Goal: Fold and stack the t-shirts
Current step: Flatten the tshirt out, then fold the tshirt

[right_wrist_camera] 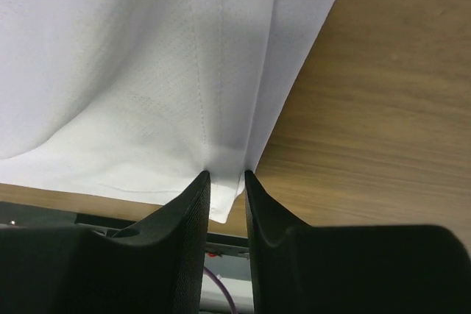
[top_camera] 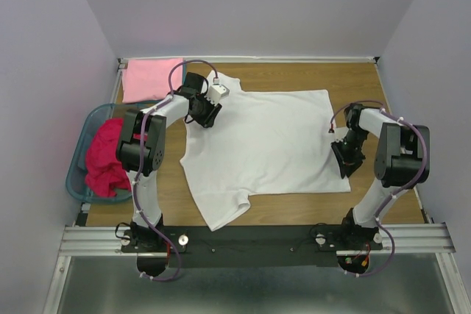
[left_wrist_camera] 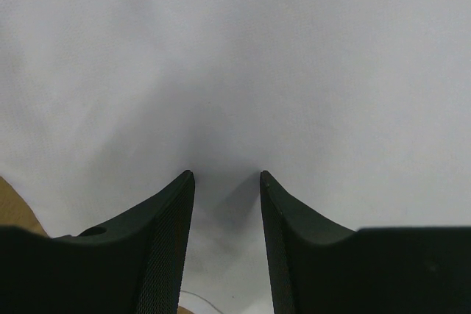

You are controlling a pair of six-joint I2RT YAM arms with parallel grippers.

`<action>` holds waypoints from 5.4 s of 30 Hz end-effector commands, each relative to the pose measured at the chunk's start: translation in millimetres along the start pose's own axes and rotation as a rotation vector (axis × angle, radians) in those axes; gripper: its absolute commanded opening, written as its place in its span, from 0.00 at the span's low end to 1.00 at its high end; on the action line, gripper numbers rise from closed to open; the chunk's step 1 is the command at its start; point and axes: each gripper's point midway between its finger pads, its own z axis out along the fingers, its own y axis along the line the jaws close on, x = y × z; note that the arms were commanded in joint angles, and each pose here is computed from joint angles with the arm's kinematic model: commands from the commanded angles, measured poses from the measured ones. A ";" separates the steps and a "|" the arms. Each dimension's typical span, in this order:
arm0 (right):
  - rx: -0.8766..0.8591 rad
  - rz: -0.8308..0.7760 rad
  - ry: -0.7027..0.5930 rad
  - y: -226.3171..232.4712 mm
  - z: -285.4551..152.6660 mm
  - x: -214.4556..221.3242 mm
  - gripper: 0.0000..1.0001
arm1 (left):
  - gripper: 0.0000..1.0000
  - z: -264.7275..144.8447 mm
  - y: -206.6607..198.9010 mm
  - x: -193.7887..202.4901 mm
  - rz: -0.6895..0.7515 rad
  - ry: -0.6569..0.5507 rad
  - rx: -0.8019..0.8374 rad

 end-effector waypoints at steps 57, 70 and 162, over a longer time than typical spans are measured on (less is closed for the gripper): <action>-0.043 0.112 0.016 -2.7 19.8 15.4 0.22 | 0.49 16.2 -0.9 15.3 -0.045 0.023 0.003; -0.007 0.103 -0.057 -7.9 -16.0 6.0 0.01 | 0.49 16.9 0.5 14.6 -0.053 0.027 0.002; -0.067 0.102 -0.753 -75.6 -108.6 -331.1 0.64 | 0.87 -23.1 138.4 -242.3 -0.071 -0.611 -0.181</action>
